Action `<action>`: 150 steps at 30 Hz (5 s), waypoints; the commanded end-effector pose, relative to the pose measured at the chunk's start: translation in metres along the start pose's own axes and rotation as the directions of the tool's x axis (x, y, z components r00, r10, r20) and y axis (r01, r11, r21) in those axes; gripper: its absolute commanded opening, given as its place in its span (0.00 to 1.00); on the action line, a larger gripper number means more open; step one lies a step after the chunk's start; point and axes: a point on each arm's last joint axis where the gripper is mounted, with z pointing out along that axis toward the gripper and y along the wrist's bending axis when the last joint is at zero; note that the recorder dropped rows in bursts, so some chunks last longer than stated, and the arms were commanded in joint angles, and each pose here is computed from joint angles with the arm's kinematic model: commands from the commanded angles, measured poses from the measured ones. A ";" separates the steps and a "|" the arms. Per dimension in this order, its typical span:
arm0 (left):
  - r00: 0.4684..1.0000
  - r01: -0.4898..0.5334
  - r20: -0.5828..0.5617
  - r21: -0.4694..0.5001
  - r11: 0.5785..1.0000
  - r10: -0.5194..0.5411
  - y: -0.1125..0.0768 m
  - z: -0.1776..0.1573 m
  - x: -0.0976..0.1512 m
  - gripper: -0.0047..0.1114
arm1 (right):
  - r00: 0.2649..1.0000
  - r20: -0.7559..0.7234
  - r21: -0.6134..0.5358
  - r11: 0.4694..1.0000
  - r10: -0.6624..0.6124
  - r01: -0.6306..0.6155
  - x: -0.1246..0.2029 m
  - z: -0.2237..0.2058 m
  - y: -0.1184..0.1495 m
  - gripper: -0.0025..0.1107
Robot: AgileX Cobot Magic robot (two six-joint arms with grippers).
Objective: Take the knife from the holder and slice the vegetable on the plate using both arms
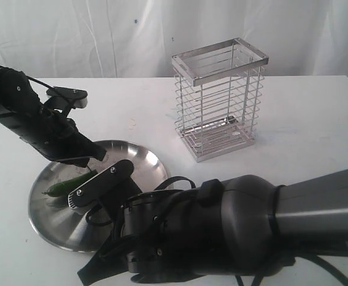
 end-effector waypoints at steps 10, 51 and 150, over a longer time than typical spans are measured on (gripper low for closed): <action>0.998 -0.009 0.059 0.007 1.000 0.008 -0.002 -0.015 -0.006 0.04 | 1.000 0.019 -0.007 1.000 -0.006 0.006 -0.002 -0.004 0.000 0.02; 0.999 -0.053 0.011 0.016 0.998 0.053 -0.003 -0.010 -0.002 0.04 | 1.000 -0.025 -0.014 1.000 0.008 -0.009 0.002 -0.003 0.001 0.02; 0.990 -0.088 -0.109 0.011 0.996 0.089 -0.001 0.009 0.074 0.04 | 0.990 -0.127 -0.049 0.998 -0.055 0.049 0.003 0.002 0.009 0.02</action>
